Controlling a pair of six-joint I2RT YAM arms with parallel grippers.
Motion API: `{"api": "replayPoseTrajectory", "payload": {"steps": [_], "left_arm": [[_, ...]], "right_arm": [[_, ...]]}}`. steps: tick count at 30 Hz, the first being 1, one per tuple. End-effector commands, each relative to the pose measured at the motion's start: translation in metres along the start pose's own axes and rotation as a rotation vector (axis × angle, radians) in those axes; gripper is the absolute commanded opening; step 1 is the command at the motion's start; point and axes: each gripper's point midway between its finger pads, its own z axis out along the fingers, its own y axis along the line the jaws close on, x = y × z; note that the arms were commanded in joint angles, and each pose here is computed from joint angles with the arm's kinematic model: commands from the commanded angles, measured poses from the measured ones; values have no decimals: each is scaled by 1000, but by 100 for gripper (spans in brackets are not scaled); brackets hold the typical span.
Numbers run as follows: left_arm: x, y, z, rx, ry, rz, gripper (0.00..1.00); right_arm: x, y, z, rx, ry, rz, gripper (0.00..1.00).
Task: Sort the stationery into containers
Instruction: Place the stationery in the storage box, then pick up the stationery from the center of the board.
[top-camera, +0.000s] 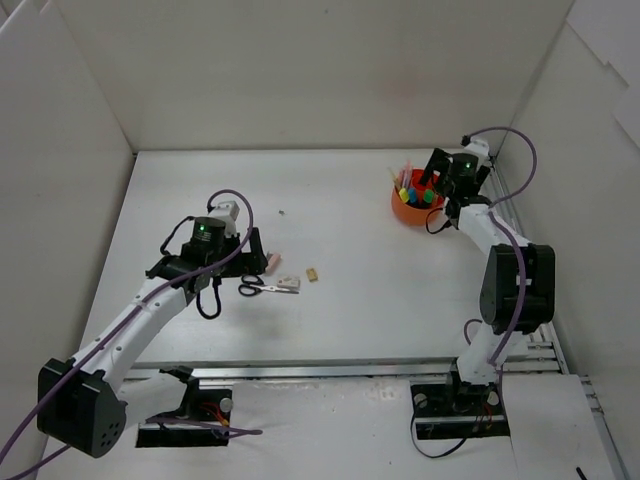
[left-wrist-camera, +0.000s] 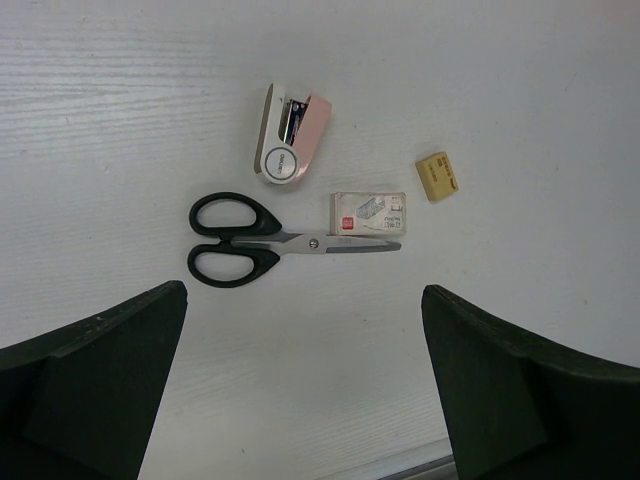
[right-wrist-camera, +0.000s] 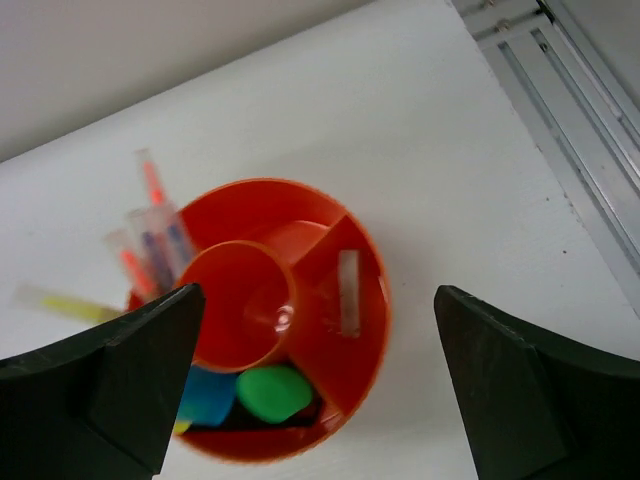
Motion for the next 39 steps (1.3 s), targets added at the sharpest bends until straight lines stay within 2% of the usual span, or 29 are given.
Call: {"api": "replayPoseTrajectory", "payload": {"steps": [1,7,10,16,19,22,30,33,34,36,39], "left_arm": [[-29,-12,-17,30,-111,23,100],[-21,-2,-25,3,-144,-13,100],[-14,3,-27,-16,-142,-51,99],[5,11,-28,-37,-113,-94,99],[13,14,-30,-46,-108,-119,99],[17,17,-32,-54,-104,-133,99],[25,23,-46,-76,-102,-142,100],[25,23,-47,-73,-107,-150,100],[24,22,-47,-71,-111,-148,99],[24,22,-45,-73,-108,-144,99],[22,29,-41,-105,-119,-138,99]], "right_arm": [[-69,55,-57,-132,-151,-125,98],[-36,129,-126,-317,-55,-313,98],[16,176,-168,-457,29,-395,98],[119,232,-211,-608,177,-484,98],[169,243,-213,-602,266,-529,98],[201,251,-212,-584,325,-534,98],[252,241,-196,-467,424,-462,98],[266,237,-196,-446,450,-449,88],[269,235,-194,-432,449,-456,76],[272,232,-192,-406,439,-460,66],[279,231,-191,-393,432,-488,44]]}}
